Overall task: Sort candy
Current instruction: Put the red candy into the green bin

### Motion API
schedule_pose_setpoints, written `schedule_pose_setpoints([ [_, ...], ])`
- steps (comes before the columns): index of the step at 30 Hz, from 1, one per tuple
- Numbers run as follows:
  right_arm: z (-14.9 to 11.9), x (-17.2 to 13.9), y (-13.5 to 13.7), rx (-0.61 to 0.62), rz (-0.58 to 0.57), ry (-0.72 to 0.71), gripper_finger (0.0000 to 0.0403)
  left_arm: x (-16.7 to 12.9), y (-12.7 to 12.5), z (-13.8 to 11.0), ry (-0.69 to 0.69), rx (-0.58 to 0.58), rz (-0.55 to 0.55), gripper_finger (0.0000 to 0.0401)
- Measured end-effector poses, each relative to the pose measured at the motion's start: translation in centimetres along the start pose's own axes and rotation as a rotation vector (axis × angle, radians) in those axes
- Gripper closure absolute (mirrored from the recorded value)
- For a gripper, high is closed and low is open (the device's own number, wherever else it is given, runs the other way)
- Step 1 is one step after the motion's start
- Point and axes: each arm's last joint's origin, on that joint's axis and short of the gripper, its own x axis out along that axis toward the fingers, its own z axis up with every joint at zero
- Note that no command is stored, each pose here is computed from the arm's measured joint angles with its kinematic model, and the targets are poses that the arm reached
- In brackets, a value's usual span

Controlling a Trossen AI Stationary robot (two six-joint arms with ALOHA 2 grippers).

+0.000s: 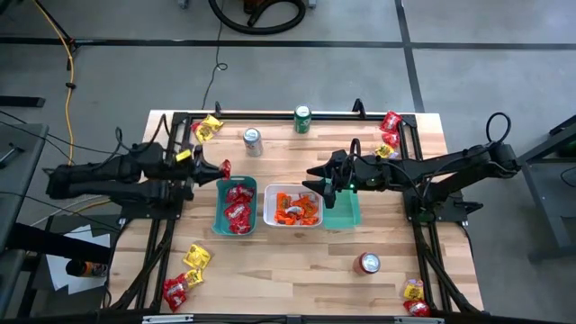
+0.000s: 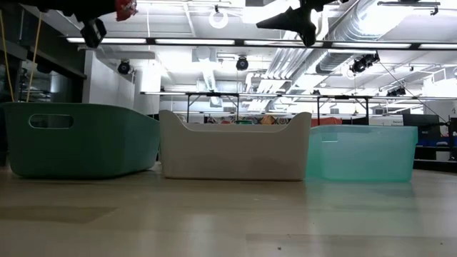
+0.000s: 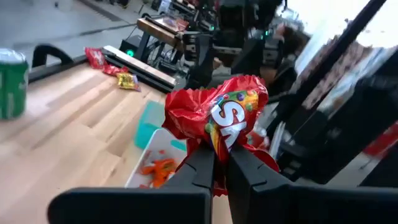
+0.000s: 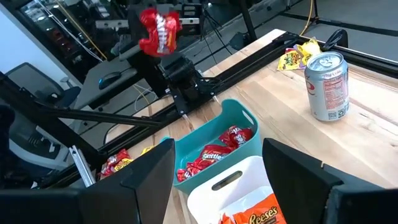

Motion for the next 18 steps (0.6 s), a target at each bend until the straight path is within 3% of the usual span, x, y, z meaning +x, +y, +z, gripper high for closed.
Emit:
schedule_pose_setpoints([
  [7,0.0,0.0,0.0,0.000,0.000,0.000,0.0165,0.8,-0.9,-0.8,0.064,0.173,-0.024,0.0396],
  [14,0.0,0.0,0.0,0.000,0.000,0.000,0.0165,1.6,-0.7,-1.9,0.180,0.153,0.003,0.0394],
  [18,0.0,0.0,0.0,0.000,0.000,0.000,0.0165,2.7,-0.5,-3.1,0.298,0.122,0.050,0.0367],
])
